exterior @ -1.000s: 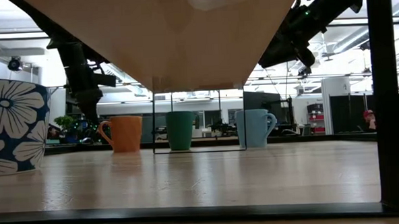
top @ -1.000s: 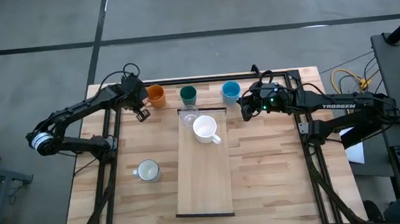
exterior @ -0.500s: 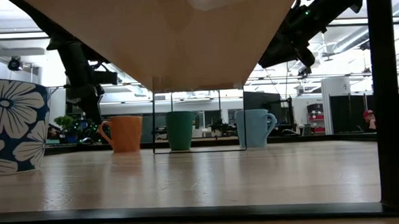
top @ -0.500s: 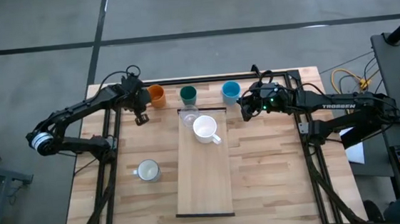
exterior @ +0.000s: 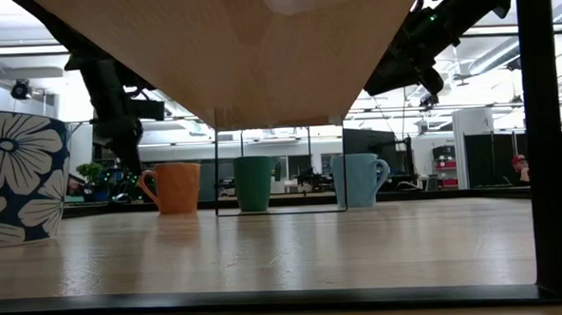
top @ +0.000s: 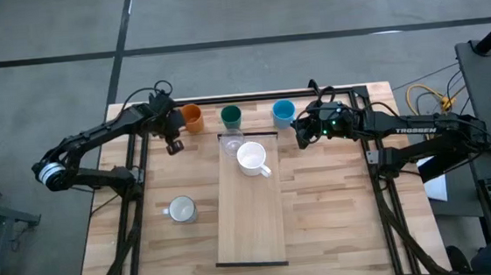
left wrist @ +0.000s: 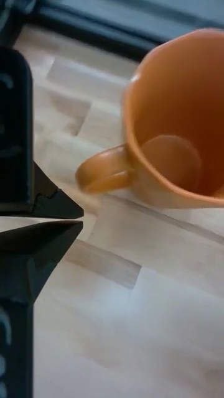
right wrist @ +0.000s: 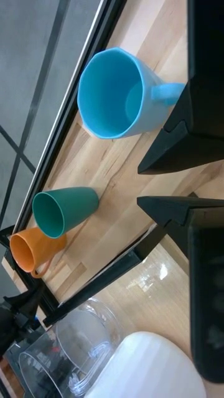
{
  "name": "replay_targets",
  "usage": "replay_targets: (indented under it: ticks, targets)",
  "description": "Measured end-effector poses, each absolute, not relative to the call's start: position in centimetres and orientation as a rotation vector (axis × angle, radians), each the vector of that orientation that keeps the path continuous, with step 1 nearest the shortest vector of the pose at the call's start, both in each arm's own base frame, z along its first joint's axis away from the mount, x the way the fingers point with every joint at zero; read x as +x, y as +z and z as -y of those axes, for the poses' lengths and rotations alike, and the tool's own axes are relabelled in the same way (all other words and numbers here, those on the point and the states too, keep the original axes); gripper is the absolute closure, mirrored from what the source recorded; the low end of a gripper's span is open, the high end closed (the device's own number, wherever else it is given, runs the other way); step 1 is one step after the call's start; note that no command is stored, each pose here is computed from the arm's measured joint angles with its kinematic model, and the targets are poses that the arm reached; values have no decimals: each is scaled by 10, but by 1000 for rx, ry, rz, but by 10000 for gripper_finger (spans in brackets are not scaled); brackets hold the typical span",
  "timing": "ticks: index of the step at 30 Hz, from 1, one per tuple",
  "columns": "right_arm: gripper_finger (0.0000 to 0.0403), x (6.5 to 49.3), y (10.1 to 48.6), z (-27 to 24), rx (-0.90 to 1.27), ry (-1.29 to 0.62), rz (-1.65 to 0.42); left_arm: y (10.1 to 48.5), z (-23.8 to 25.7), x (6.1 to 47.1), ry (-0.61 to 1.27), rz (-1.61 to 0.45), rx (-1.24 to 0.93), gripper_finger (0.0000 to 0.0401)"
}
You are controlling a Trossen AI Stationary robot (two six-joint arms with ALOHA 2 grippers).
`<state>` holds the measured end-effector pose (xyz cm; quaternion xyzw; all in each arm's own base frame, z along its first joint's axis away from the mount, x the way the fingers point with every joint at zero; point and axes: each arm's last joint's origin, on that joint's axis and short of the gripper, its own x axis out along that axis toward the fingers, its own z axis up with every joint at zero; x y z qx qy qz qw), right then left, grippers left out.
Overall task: Stack small to large cups/mugs on shelf
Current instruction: Put the orange mug on the shelf
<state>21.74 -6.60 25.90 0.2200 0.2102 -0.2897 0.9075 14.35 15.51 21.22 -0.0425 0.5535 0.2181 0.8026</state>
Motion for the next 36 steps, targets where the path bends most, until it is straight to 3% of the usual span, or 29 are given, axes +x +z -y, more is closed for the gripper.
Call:
replay_targets:
  ticks: [6,13,28,36]
  targets:
    - [342,218,259,65,460,-579,-438,219,-144,137,487,-1157,-257,397]
    - [342,218,259,65,450,-574,-442,240,-131,122,570,-1117,-305,394]
    - [342,218,259,65,457,-549,-447,243,-136,124,639,-1137,-280,263]
    - [342,218,259,65,458,-549,-446,238,-147,132,681,-1125,-200,252]
